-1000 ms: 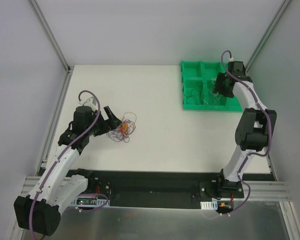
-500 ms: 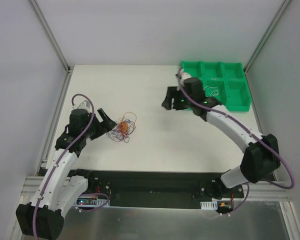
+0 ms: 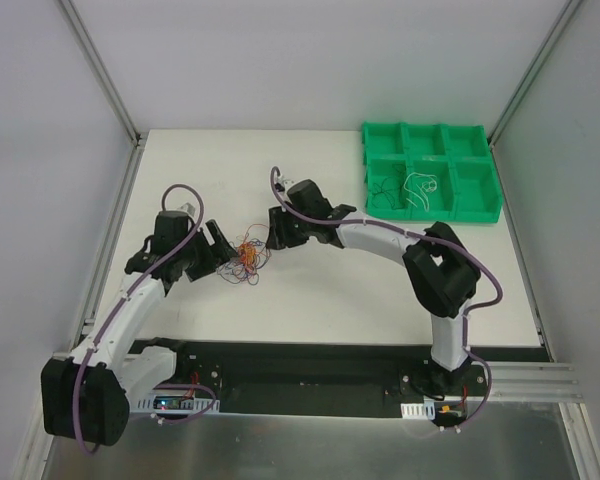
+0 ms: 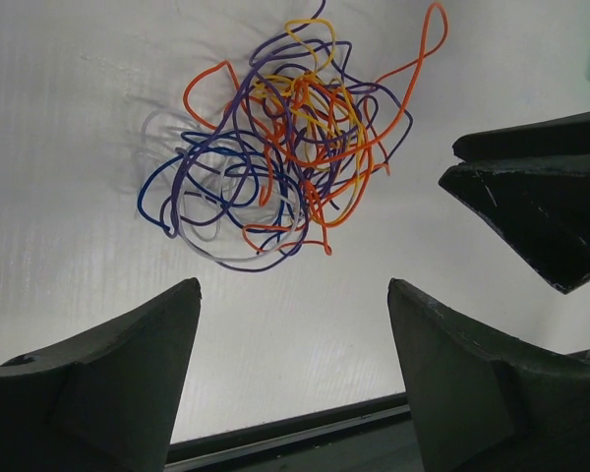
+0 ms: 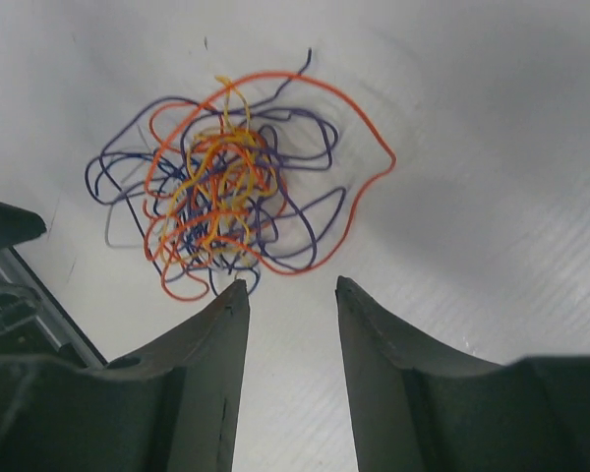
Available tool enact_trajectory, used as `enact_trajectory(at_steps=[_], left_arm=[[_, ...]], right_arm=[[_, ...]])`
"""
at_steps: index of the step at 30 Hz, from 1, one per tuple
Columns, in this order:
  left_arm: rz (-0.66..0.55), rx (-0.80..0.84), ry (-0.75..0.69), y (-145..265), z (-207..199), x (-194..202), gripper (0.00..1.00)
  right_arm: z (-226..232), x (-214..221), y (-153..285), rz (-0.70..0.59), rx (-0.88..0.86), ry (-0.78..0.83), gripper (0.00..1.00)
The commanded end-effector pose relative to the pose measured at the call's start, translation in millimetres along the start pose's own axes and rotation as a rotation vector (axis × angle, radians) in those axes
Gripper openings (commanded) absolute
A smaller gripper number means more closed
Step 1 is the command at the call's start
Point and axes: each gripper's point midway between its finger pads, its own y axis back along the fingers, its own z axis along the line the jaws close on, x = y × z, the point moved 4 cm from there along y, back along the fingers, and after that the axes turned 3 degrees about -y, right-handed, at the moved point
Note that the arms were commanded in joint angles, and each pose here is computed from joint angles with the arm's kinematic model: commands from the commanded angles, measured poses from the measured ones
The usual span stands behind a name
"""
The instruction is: Untangle the cables
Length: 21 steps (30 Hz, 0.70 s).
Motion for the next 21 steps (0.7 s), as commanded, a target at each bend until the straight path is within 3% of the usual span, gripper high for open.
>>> enact_trajectory(at_steps=[1, 5, 12, 16, 17, 21], left_arm=[[0.016, 0.019, -0.039, -12.4, -2.4, -7.1, 0.72], [0.072, 0.034, -0.085, -25.4, -11.1, -3.7, 0.67], [0.089, -0.059, -0.129, -45.5, -9.5, -7.9, 0.78], [0.105, -0.115, -0.135, -65.5, -9.5, -13.3, 0.85], [0.122, -0.121, -0.126, -70.8, -9.5, -13.1, 0.85], [0.144, -0.140, -0.081, -81.6, -7.6, -11.3, 0.83]], right_arm=[[15.1, -27.9, -16.2, -0.079, -0.027, 0.064, 0.42], [16.1, -28.5, -32.9, -0.055, -0.034, 0.056, 0.32], [9.7, -21.5, -48.4, -0.021, -0.003, 0.079, 0.27], [8.4, -16.4, -50.9, 0.007, -0.011, 0.093, 0.03], [6.4, -14.3, -48.1, 0.006, -0.002, 0.096, 0.00], [3.7, -12.3, -29.5, -0.027, 0.024, 0.108, 0.00]])
